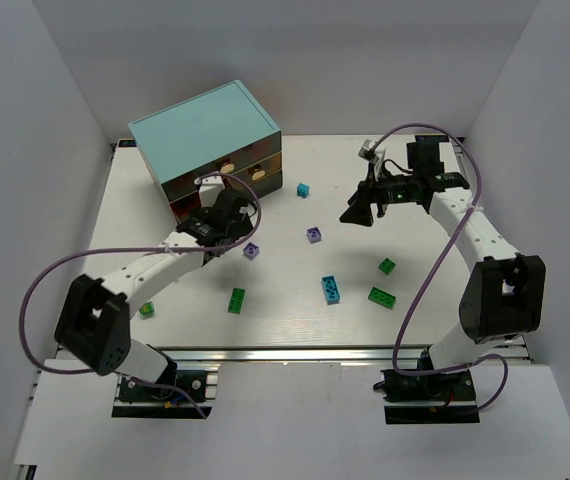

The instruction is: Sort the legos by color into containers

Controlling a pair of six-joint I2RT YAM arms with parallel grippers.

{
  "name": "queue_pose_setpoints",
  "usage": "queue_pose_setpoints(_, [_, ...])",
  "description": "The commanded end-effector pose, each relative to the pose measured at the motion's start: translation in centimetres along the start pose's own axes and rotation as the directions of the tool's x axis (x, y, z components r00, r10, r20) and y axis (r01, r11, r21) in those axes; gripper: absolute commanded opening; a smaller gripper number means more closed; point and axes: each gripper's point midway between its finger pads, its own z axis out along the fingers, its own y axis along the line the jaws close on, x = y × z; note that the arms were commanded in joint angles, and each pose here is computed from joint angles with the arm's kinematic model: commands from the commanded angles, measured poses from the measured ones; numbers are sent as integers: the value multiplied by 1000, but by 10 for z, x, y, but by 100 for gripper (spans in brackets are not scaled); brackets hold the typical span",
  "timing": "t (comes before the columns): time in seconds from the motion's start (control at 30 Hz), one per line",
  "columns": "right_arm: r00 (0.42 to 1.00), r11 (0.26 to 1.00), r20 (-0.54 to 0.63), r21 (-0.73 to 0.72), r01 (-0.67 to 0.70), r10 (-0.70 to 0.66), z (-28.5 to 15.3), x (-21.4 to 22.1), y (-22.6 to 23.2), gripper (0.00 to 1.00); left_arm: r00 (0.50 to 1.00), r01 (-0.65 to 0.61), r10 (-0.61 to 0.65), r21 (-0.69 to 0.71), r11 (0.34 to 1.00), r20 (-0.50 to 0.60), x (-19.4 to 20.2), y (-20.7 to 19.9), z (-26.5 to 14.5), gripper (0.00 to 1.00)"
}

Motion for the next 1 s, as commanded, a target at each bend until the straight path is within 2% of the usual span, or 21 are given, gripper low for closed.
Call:
queue_pose_setpoints(0.0, [998,998,-14,-23,54,-54,-2,9,8,76,998,-57,57,169,984,4,-10,-10,-32,86])
queue_pose_setpoints(0.03, [998,998,-18,-32,60,-61,-1,12,12,76,998,-61,62,260,964,5,-13,-19,-47,86])
queue_pose_setpoints(0.1, [995,994,-24,-48,100,-101,-3,20,16,74,994,-101,107,315,944,-4,-7,-18,-57,87])
queue_pose_setpoints(0.13, [996,992,-20,-92,85,-87,-4,26,25,72,994,-105,113,345,933,-3,-8,-17,-67,85])
queue_pose_setpoints(0.17, [986,978,-15,-135,161,-165,-3,31,30,70,990,-115,139,402,909,-29,2,-23,-76,81])
queue_pose_setpoints(0.2, [983,967,1,-184,178,-181,-4,34,39,68,989,-115,145,416,902,-41,8,-17,-82,81])
queue_pose_setpoints(0.23, [988,962,-20,-228,147,-155,-6,45,51,65,987,-112,149,431,895,-52,12,-16,-85,80])
queue_pose_setpoints(0.27, [975,943,-6,-257,211,-220,-4,50,52,63,985,-111,160,459,882,-70,18,-16,-90,80])
queue_pose_setpoints(0.33, [978,933,-1,-300,200,-210,-5,57,62,58,976,-116,187,458,881,-112,31,-7,-94,80])
queue_pose_setpoints(0.4, [972,925,-1,-309,222,-234,-4,64,61,58,959,-131,224,431,893,-172,46,4,-95,81])
queue_pose_setpoints(0.53, [963,925,-27,-287,248,-266,-3,73,55,65,926,-164,266,351,922,-267,62,18,-91,82])
queue_pose_setpoints(0.63, [963,930,-42,-273,245,-266,-1,75,49,70,915,-150,236,268,952,-326,78,33,-84,82])
queue_pose_setpoints(0.7, [969,937,-50,-270,220,-242,0,75,48,72,929,-96,148,165,982,-340,83,47,-82,82])
queue_pose_setpoints(0.8, [973,947,-54,-245,206,-225,-1,69,45,72,939,89,-88,-13,996,-332,89,76,-90,82])
queue_pose_setpoints(0.83, [972,949,-60,-239,207,-227,-1,70,45,72,919,211,-225,-78,974,-325,91,81,-93,82])
queue_pose_setpoints(0.9, [968,952,-73,-213,219,-239,0,70,41,72,884,302,-346,-180,936,-314,102,105,-104,82])
queue_pose_setpoints(0.93, [969,957,-87,-199,210,-231,-1,73,40,72,841,382,-453,-269,884,-296,110,118,-107,83])
queue_pose_setpoints(0.97, [969,959,-92,-194,208,-229,-1,74,39,72,825,410,-488,-293,864,-284,111,124,-109,84])
